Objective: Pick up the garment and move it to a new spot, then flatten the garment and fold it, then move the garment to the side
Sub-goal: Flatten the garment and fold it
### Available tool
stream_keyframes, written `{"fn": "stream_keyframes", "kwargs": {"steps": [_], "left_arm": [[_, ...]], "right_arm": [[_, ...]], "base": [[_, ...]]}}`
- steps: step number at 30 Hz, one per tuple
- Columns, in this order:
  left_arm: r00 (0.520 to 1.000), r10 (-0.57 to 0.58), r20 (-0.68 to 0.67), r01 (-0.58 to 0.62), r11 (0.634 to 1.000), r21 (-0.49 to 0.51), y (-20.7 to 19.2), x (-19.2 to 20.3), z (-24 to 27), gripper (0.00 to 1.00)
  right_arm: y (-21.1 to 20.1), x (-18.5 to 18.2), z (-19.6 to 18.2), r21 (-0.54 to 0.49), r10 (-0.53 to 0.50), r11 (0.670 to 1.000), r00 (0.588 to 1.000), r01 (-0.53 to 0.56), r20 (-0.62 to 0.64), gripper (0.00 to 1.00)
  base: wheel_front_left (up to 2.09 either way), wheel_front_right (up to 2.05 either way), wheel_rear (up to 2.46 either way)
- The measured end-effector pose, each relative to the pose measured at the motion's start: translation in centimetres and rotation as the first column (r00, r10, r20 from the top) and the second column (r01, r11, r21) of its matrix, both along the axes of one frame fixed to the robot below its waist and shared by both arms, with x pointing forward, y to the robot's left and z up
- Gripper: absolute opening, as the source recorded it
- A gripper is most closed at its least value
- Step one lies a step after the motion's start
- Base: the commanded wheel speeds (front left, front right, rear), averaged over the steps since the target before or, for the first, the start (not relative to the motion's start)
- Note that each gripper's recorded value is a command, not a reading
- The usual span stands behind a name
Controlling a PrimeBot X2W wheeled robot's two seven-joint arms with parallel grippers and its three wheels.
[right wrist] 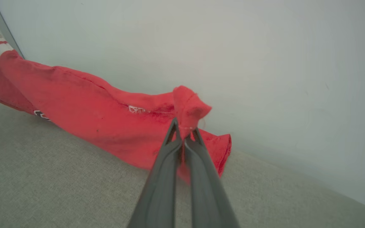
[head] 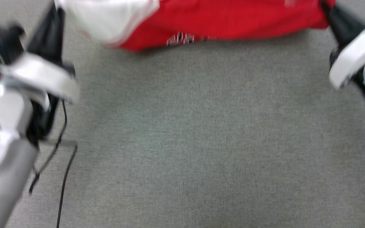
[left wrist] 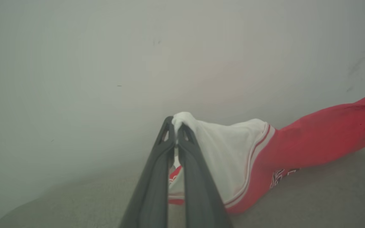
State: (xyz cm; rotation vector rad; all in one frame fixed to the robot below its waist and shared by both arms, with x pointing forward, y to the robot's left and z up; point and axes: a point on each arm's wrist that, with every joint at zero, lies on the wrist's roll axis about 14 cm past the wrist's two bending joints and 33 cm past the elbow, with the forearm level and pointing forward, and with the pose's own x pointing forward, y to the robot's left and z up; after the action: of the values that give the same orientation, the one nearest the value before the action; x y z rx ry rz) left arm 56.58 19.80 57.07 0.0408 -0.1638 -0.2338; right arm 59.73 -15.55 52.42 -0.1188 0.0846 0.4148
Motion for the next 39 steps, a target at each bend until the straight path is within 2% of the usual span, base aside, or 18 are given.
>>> {"fn": "stream_keyframes", "kwargs": {"steps": [6,12,16,22,25,35,39], "left_arm": [[0.991,0.032,-0.128,-0.034,0.999,-0.017,0.6,-6.9,-4.0,0.0],[0.959,0.067,-0.277,-0.087,0.994,-0.06,1.0,-13.8,-7.8,0.0],[0.922,0.091,-0.377,-0.13,0.988,-0.08,1.1,-18.5,-10.4,0.0],[0.871,0.054,-0.488,-0.125,0.986,-0.114,-0.3,-23.8,-13.0,0.0],[0.818,0.056,-0.572,-0.159,0.978,-0.132,-0.4,-28.0,-15.0,0.0],[0.71,-0.016,-0.704,-0.149,0.974,-0.172,-1.8,-33.2,-17.2,0.0],[0.718,-0.019,-0.696,-0.143,0.974,-0.174,-1.9,-33.3,-16.9,0.0]], "right_arm": [[-0.5,-5.1,-2.6,0.003,0.012,1.0,0.996,-0.012,-0.088,0.0],[-1.1,-11.0,-6.0,0.006,0.013,1.0,0.978,-0.012,-0.207,0.0],[-1.2,-14.7,-7.3,-0.001,0.026,1.0,0.965,-0.027,-0.261,0.0],[-2.2,-19.6,-9.1,0.001,0.008,1.0,0.946,-0.008,-0.324,0.0],[-2.5,-23.6,-10.3,-0.005,0.007,1.0,0.931,-0.01,-0.366,0.0],[-4.6,-29.3,-12.0,0.012,-0.054,0.998,0.894,0.067,-0.445,0.0],[-4.9,-30.3,-12.2,0.01,-0.065,0.997,0.884,0.079,-0.463,0.0]], "base": [[0.0,0.0,0.0],[0.0,0.0,0.0],[0.0,0.0,0.0],[0.0,0.0,0.0],[0.0,0.0,0.0],[0.0,0.0,0.0],[0.0,0.0,0.0]]}}
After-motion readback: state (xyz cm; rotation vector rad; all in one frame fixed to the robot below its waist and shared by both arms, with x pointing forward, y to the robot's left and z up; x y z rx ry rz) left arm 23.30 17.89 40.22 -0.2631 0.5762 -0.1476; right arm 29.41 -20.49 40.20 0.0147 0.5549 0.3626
